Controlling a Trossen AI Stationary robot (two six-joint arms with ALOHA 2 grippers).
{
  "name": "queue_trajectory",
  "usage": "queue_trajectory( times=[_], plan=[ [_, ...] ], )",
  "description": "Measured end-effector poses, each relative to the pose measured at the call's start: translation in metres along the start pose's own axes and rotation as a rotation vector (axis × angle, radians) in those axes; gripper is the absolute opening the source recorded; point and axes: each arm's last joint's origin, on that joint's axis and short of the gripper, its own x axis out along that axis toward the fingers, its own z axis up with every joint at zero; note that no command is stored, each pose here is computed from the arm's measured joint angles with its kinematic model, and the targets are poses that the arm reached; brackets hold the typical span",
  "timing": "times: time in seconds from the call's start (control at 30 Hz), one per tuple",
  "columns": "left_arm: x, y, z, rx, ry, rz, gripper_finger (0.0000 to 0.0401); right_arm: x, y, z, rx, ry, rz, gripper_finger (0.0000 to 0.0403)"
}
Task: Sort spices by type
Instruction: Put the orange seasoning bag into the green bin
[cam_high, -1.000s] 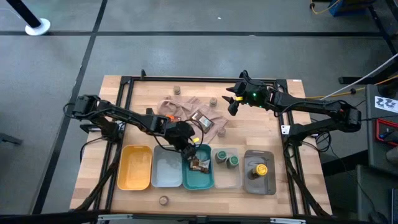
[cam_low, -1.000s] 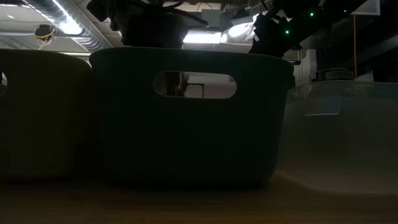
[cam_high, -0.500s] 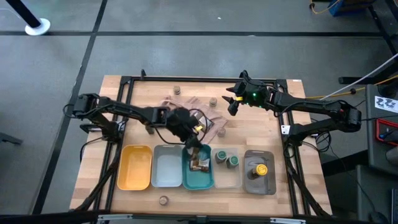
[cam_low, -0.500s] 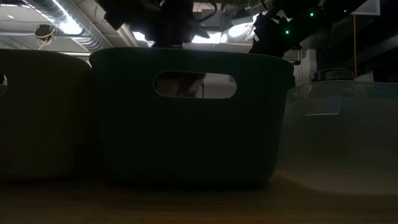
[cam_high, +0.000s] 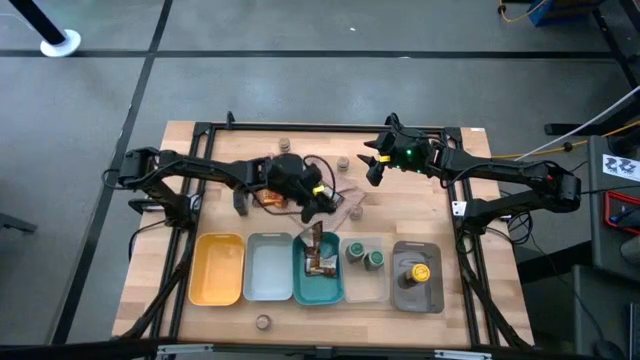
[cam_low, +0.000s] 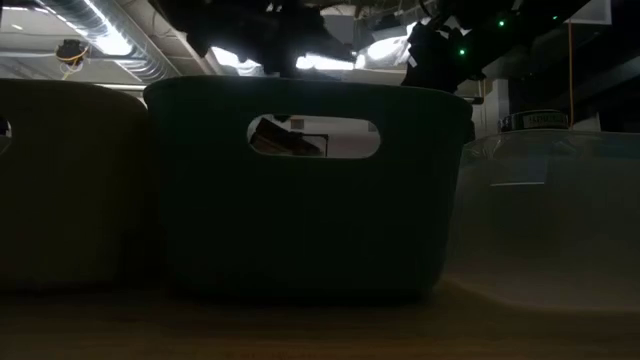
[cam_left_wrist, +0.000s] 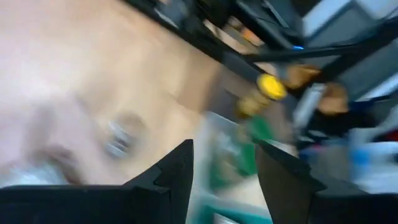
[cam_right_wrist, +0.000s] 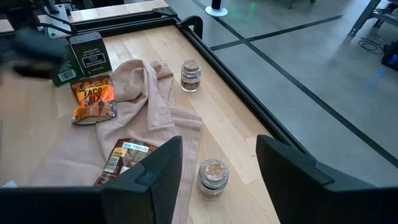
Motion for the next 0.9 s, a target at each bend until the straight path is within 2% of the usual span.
queue_trajectory(
  times=[0.17,0.33,0.67,0.9],
  plan=[
    [-0.006,0.021,0.011,0.243,-0.064,0.146,0.0155,0.0,0.0,0.0,0.0,0.001,0.0,0.0207],
    [-0.014,0.041,0.017,0.378,-0.037,0.223,0.0155,0.0,0.0,0.0,0.0,0.001,0.0,0.0207],
    [-0.02,0.081,0.008,0.329,0.135,0.345,0.0155,0.0,0.0,0.0,0.0,0.002,0.0,0.0207],
    [-0.036,0.086,-0.013,0.195,0.379,0.403,0.0155,0.0,0.0,-0.003,-0.005,0.033,0.0,0.0207]
  ],
)
